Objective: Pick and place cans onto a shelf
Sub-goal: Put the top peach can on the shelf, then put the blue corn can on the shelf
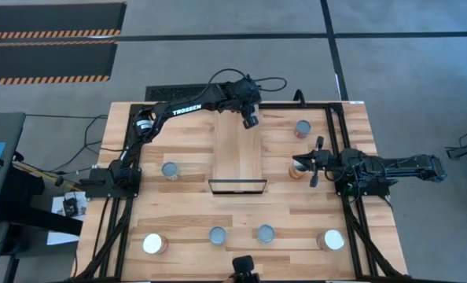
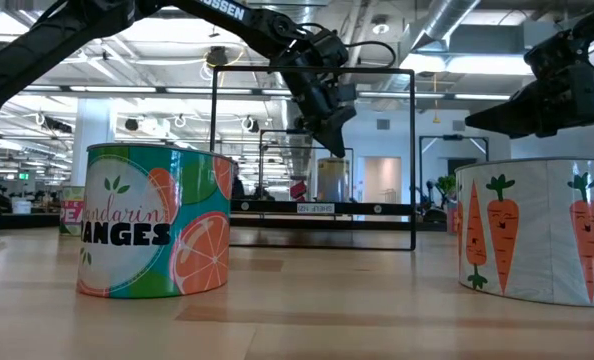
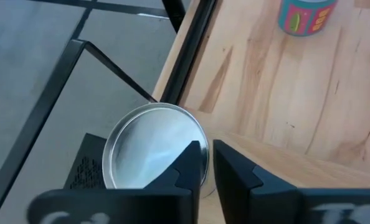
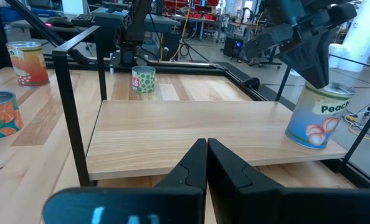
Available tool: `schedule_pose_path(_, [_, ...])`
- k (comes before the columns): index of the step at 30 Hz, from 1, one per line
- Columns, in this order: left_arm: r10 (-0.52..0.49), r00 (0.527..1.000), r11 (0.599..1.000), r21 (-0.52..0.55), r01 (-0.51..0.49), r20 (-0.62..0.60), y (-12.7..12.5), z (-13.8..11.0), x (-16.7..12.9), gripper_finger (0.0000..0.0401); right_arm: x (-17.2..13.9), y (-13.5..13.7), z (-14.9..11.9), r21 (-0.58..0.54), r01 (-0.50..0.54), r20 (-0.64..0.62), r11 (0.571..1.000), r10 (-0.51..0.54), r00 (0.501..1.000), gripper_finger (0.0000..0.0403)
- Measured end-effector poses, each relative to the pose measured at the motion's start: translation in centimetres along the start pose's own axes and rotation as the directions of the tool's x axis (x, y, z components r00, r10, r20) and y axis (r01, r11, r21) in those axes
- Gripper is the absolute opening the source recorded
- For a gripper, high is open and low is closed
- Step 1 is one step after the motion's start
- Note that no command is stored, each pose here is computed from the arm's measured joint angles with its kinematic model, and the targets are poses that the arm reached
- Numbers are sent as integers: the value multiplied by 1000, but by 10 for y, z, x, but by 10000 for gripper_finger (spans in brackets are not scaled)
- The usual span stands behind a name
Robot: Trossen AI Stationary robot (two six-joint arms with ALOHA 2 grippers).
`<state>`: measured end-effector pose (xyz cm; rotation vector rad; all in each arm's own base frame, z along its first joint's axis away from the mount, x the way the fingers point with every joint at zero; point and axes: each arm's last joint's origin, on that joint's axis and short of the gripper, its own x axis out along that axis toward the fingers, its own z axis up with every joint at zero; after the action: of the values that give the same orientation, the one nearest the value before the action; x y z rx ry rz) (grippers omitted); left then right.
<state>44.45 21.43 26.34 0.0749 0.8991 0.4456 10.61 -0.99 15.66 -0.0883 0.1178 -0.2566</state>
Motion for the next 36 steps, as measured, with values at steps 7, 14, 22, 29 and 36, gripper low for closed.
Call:
schedule_pose_path(7, [8, 999, 1000, 7, -8, 38, 0, 12, -18, 84, 0, 0, 0, 0, 0, 0, 1000, 0, 1000, 33])
schedule_pose_path(14, [14, 980, 998, 55, -25, 199, -15, 37, -76, 51, 0, 0, 0, 0, 0, 0, 1000, 0, 1000, 33])
schedule_pose_path(22, [3, 923, 1000, 15, -10, 385, -39, 5, -72, 8, 0, 0, 0, 0, 0, 0, 1000, 0, 1000, 33])
schedule_pose_path(29, [-55, 814, 992, -61, 110, 578, -49, -59, -89, 2, 0, 0, 0, 0, 1, 0, 1000, -1, 1000, 33])
schedule_pose_path(36, [-56, 724, 988, -68, 141, 688, -59, -132, -117, 0, 0, 0, 0, 0, 0, 0, 1000, 0, 1000, 33])
